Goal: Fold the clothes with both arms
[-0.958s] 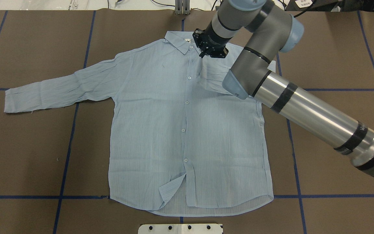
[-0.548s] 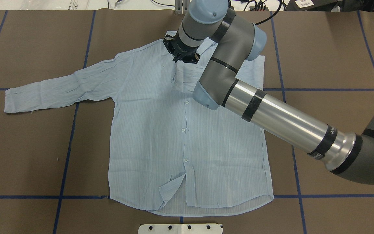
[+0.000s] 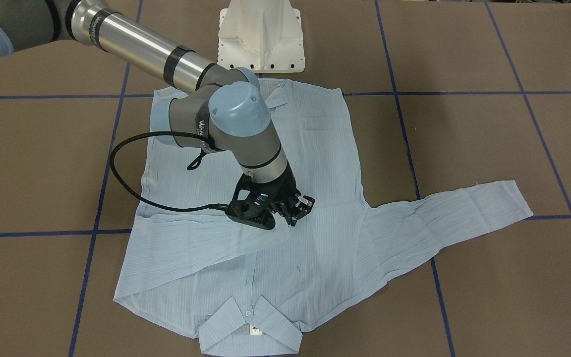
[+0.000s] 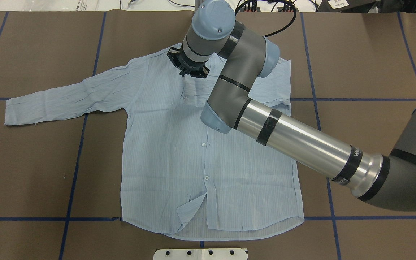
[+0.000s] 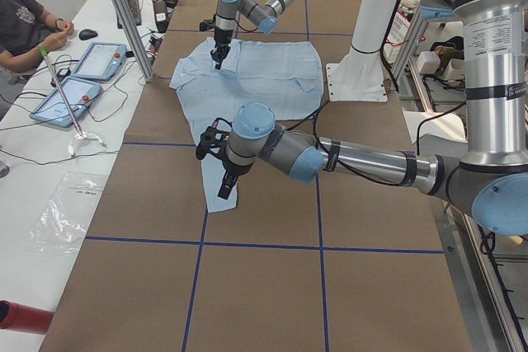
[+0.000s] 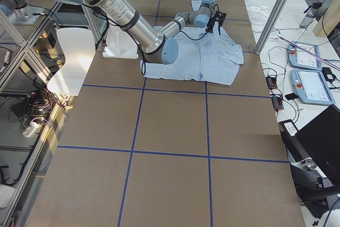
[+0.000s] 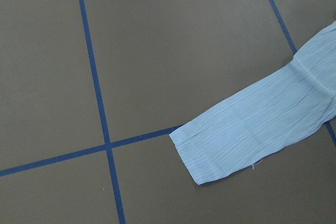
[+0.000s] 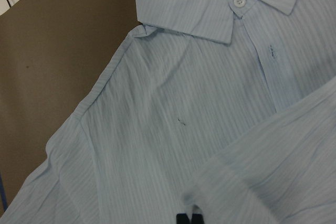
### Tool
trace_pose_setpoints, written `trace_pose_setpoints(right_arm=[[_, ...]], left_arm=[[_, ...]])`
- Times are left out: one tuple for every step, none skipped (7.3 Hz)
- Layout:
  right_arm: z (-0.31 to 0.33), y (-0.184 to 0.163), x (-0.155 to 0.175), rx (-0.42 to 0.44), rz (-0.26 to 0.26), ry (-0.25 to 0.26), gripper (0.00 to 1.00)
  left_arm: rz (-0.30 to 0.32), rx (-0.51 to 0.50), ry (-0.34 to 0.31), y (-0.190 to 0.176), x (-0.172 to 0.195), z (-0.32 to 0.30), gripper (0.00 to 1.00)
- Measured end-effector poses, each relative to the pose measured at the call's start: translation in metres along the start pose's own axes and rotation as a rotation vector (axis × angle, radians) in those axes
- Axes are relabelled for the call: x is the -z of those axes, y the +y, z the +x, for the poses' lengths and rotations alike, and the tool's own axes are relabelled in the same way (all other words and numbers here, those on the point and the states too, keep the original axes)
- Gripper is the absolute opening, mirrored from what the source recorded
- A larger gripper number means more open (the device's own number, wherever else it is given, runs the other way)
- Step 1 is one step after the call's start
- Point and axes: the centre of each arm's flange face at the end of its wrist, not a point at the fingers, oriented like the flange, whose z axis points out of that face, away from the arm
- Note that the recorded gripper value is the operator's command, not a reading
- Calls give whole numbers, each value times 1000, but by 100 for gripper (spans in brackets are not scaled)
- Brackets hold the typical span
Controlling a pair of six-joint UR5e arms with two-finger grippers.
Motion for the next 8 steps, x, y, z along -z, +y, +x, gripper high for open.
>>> trace_pose_setpoints(right_arm=[[-1,8,-5,-1,16,0,99],[-4,14,-8,-5,31,-4,99],[-10,17,-7,-20,37,-14,99],[-17,20,-1,-37,37,-26,99],[-20,20,6,-46,32,-35,99],[-17,17,16,-55,25,-33,99],[-7,12,30,-64,19,-23,99],[9,6,42,-72,14,-19,99]], left_arm=[[-23,13,12,-7,-15,10,100],[-48,29,23,-15,-36,21,99],[-63,50,23,-24,-63,27,96],[-66,97,18,-30,-95,25,96],[-75,144,19,-34,-129,22,96],[-85,168,21,-36,-162,20,92],[-97,194,21,-35,-187,16,90],[-116,226,20,-30,-204,18,89]])
